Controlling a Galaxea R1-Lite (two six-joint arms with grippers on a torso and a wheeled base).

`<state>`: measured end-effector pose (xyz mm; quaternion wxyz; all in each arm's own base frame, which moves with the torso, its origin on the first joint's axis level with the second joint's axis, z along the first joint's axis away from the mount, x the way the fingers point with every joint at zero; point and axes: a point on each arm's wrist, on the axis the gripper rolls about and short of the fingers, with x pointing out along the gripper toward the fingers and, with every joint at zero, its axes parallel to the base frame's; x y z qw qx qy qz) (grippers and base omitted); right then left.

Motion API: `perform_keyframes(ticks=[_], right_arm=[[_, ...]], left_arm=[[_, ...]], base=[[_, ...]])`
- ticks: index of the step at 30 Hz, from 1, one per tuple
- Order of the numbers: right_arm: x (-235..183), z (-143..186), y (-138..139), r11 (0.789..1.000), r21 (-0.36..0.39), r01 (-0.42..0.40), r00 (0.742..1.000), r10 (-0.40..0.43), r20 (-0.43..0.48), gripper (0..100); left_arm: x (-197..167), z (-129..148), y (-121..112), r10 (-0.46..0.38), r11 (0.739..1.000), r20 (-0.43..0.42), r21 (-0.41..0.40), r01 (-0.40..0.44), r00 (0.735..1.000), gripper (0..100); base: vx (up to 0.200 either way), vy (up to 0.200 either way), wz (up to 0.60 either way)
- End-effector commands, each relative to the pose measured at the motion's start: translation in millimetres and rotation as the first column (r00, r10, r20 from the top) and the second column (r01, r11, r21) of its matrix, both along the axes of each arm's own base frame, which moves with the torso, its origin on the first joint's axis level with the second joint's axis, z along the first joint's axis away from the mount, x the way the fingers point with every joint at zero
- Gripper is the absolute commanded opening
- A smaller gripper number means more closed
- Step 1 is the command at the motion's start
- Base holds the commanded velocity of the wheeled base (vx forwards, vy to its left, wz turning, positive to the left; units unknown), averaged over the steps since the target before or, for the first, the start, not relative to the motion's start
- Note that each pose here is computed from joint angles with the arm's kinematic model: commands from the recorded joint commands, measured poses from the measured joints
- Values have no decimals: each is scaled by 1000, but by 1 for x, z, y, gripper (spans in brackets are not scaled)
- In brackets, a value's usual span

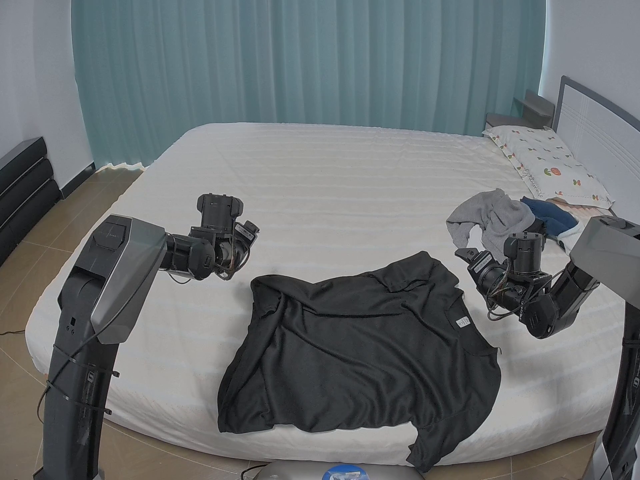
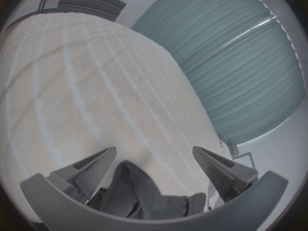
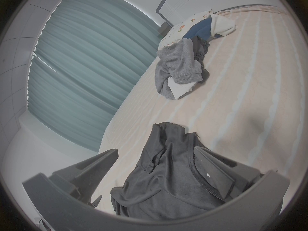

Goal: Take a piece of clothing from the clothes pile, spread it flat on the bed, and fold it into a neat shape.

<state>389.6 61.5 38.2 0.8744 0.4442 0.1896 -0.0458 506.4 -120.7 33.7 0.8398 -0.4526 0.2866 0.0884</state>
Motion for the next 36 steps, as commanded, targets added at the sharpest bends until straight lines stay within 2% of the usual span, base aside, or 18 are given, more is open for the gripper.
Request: perform_keyframes(ticks=[1,8,14,15,19,22,23,27,30,32,34,36], right_arm=[[-3,-10,-3,1000,0,5,1000,-5,-29,100],[-5,-12,-3,1000,-1,5,999,-5,-38,100],[-5,-12,-3,1000,-1,4,999,-4,-38,100],[-5,-12,-3,1000,0,4,999,-4,-38,100],[-5,-12,-1,1000,0,1,999,-1,-38,100],[-5,-12,-2,1000,0,1,999,-1,-40,100],[-5,-12,-2,1000,0,1,999,-1,-40,100],[-5,-13,-2,1000,1,3,999,-3,-38,100],[-5,-14,-3,1000,2,5,999,-5,-32,100],[-4,-15,-3,1000,2,6,1000,-6,-25,100],[-4,-15,-3,1000,2,7,1000,-7,-22,100],[-6,-17,-3,1000,0,6,1000,-6,-29,100]], left_arm=[[-28,-9,1,-116,993,-129,-44,111,985,100],[-46,-25,-11,-193,981,-202,-11,195,960,100],[-50,-30,-18,-214,976,-213,-6,218,953,100],[-48,-29,-21,-221,974,-203,-9,224,954,0],[-37,-38,-23,-199,979,-173,11,204,965,0],[-28,-37,-19,-130,989,-140,55,138,982,0],[-28,-37,-19,-130,989,-140,55,138,982,0],[-10,-11,-6,-54,996,-30,70,56,998,0],[0,5,2,-16,997,42,73,13,999,0],[9,23,11,22,997,134,64,-31,991,0],[9,26,15,26,998,136,59,-34,990,0],[-1,12,16,-19,998,36,63,17,999,0]], base=[[0,0,0],[0,0,0],[0,0,0],[0,0,0],[0,0,0],[0,0,0],[0,0,0],[0,0,0],[0,0,0],[0,0,0],[0,0,0],[0,0,0]])
